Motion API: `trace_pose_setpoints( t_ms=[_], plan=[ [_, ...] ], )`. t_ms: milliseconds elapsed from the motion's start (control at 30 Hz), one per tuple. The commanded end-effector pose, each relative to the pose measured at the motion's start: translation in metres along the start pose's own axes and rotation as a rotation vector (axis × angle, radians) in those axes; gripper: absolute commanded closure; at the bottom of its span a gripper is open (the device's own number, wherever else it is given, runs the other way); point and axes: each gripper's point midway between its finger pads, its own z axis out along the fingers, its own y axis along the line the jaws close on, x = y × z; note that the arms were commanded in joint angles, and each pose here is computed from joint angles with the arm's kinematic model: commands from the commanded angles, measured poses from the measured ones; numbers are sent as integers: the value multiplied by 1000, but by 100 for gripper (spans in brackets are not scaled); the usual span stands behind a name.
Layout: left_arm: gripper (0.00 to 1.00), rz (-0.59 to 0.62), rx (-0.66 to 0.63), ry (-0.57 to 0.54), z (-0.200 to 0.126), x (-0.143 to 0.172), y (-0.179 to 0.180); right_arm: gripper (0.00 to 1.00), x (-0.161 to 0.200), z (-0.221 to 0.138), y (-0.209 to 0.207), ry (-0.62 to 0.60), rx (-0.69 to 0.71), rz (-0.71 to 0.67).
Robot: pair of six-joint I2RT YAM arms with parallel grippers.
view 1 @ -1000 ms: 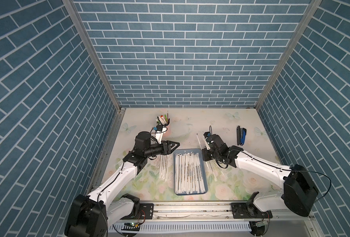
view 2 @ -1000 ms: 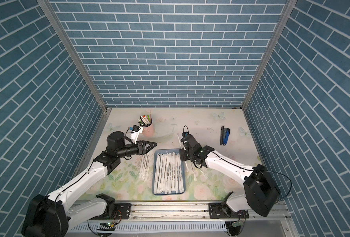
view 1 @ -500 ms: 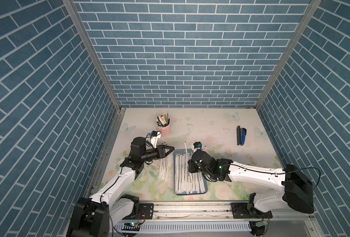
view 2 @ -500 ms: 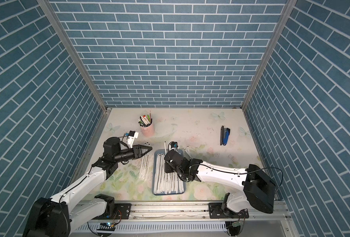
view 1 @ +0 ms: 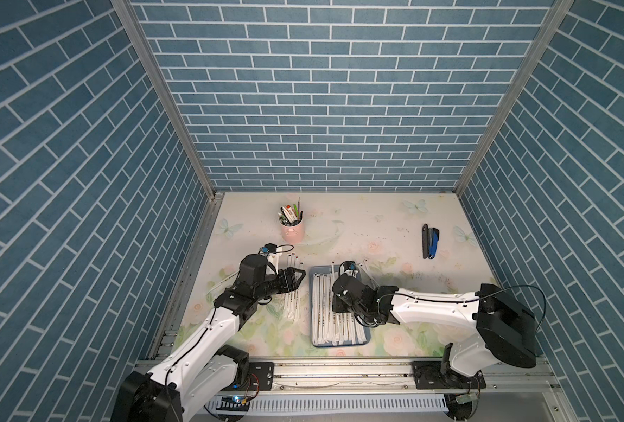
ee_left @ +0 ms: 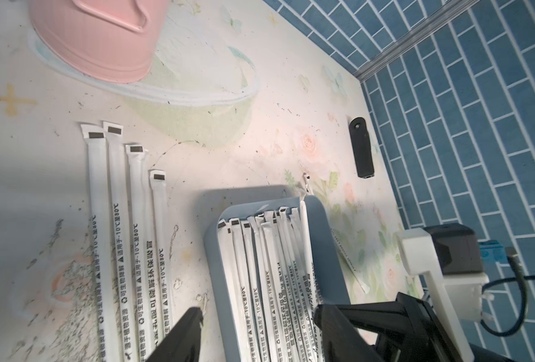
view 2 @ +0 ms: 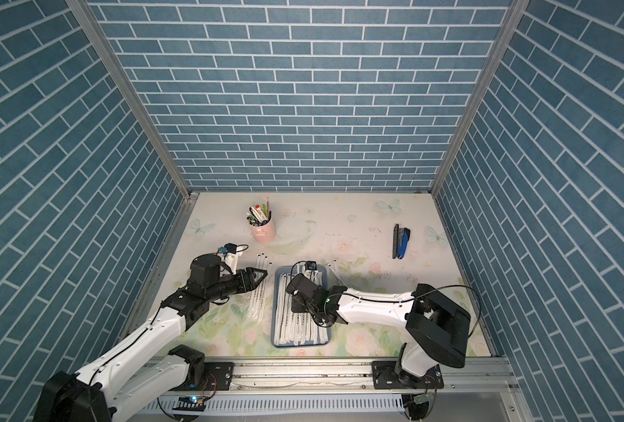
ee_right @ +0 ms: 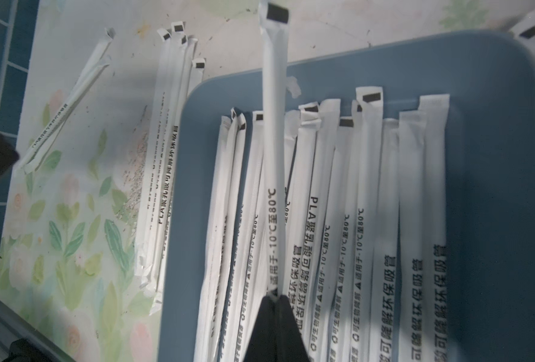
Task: Put the straws into the storage box
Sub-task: Place the straw in the storage box.
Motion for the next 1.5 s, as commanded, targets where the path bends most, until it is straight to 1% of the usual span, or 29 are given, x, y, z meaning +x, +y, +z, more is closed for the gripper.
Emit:
trace_pose_setpoints(
  t_ms=[0,133,333,633,800,900,1000,1133,1267,1367,1467],
  plan=[
    [36,-9,-70,-19,2,9,14,100,0,5,8,14,5,65],
    [36,-10,-57,-27,5,12,10,100,3,9,18,31,19,47],
    [36,2,-71,-48,2,6,9,98,10,18,28,67,23,44],
    [36,9,-77,-66,0,-1,6,95,31,30,23,164,50,55],
    [36,5,-90,-73,0,-4,7,92,33,39,28,193,49,33],
    [36,5,-123,-77,-3,-6,11,88,35,43,27,206,50,38],
    [37,-5,-179,-79,-6,-6,20,80,34,41,27,202,49,37],
    [40,7,-297,-77,-10,-9,37,72,22,33,31,165,32,23],
    [45,42,-443,-80,-16,-19,56,64,-7,15,42,108,-33,-16],
    [49,55,-488,-75,-12,-23,64,63,-28,-3,40,74,-61,-37],
    [57,72,-500,-27,4,-20,70,63,-57,-20,22,3,-44,-51]
  ],
)
